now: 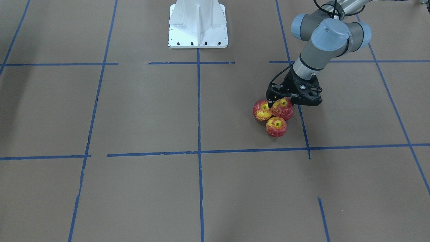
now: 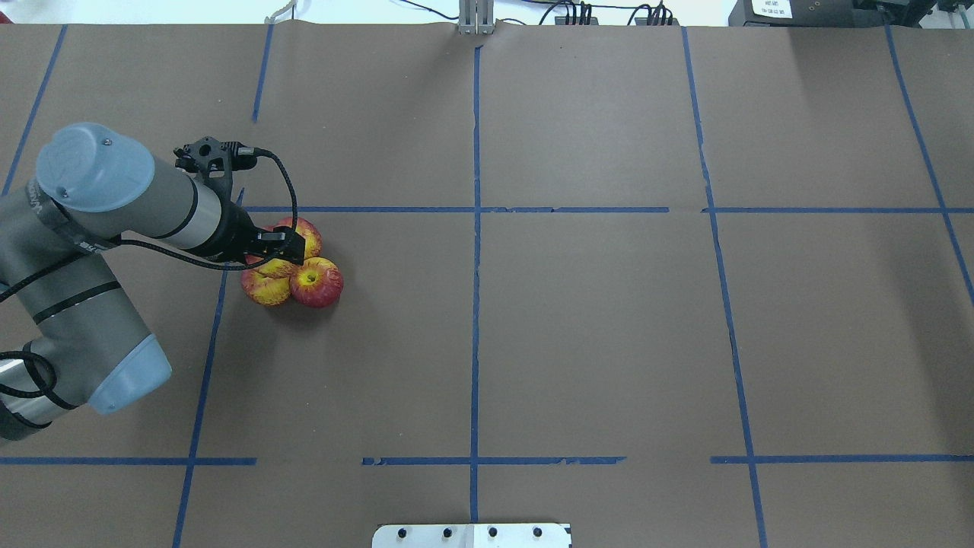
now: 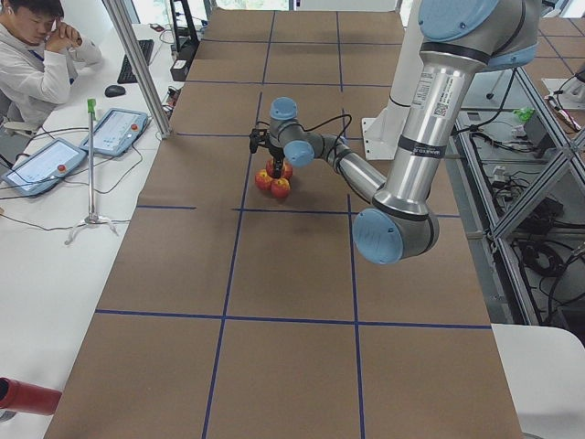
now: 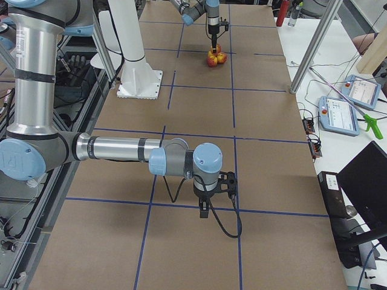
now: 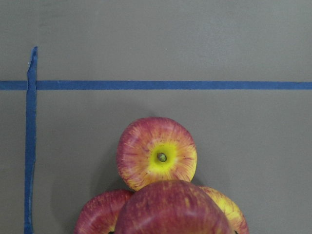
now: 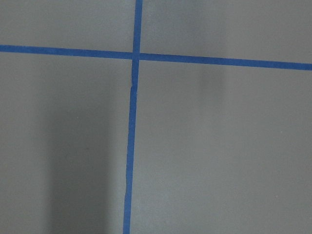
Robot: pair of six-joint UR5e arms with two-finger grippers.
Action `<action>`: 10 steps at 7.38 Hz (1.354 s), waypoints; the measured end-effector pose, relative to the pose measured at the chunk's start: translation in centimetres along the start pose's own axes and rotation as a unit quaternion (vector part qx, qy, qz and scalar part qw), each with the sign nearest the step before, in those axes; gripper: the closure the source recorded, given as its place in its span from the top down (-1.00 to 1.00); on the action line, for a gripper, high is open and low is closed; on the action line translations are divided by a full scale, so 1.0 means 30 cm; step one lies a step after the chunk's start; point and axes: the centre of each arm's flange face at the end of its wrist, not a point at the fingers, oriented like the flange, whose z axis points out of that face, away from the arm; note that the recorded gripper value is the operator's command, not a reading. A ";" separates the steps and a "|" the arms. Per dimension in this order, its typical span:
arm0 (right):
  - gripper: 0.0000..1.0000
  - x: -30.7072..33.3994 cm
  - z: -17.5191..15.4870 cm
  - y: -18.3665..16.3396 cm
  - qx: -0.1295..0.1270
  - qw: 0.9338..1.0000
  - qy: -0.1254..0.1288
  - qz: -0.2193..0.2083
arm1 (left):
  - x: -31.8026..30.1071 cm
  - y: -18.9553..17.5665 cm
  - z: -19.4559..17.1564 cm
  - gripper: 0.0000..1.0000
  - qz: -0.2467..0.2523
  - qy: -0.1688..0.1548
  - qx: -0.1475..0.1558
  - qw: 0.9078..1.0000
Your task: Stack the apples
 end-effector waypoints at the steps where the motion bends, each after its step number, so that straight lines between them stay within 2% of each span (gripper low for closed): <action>1: 1.00 0.000 0.000 0.000 0.000 1.000 0.000 0.000 | -0.001 0.000 0.001 0.66 0.000 0.000 0.000 1.000; 2: 1.00 0.000 0.000 0.000 0.000 1.000 0.000 0.000 | -0.001 0.001 0.002 0.79 0.000 -0.001 0.000 1.000; 4: 1.00 0.000 0.000 0.000 0.000 1.000 0.000 0.000 | 0.003 0.006 0.011 0.84 0.002 -0.001 -0.002 1.000; 5: 1.00 0.000 0.000 0.000 0.000 1.000 0.000 0.000 | 0.006 0.005 0.015 0.99 0.002 -0.001 -0.003 1.000; 8: 1.00 0.000 0.000 0.000 0.000 1.000 0.000 0.000 | 0.007 0.008 -0.021 0.99 0.003 0.004 0.003 1.000; 10: 1.00 0.000 0.000 0.000 0.000 1.000 0.000 0.000 | -0.006 0.041 -0.132 0.98 0.000 -0.002 0.005 1.000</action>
